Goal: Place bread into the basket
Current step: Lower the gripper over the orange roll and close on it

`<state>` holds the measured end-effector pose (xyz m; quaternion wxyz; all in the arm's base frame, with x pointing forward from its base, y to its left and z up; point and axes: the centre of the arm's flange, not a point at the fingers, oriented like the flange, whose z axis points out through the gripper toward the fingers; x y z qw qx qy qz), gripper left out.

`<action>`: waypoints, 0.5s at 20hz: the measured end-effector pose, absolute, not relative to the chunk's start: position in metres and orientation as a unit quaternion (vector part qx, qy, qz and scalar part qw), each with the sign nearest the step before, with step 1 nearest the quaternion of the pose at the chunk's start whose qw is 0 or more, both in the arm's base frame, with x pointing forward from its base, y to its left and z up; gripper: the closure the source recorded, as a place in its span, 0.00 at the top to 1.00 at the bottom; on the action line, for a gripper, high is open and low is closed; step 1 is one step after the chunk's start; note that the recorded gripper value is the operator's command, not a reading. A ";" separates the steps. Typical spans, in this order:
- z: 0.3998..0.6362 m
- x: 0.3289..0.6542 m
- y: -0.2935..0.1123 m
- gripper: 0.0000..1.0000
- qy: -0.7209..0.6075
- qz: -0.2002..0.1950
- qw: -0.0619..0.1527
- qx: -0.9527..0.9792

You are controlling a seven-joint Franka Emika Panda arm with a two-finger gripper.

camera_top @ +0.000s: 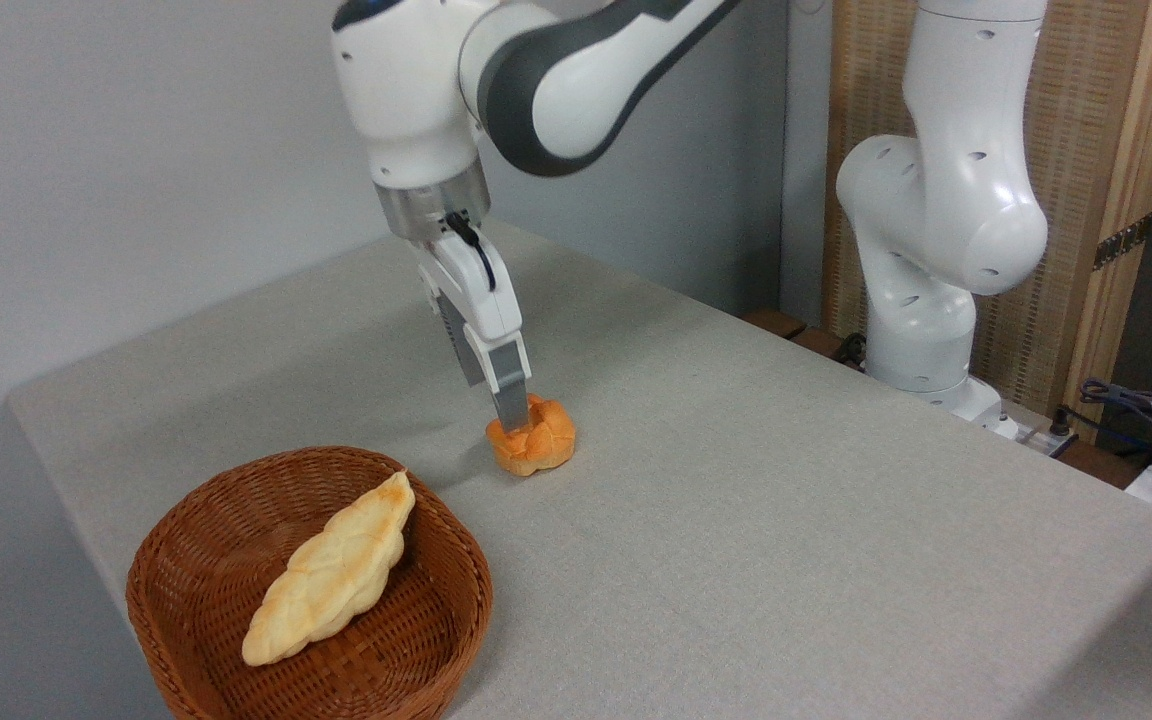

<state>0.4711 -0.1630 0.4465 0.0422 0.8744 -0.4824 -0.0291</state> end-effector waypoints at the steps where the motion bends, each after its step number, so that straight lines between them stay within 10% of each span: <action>1: 0.439 0.467 -0.166 1.00 -0.486 -0.029 0.042 0.873; 10: 0.426 0.457 -0.166 1.00 -0.501 -0.028 0.041 0.864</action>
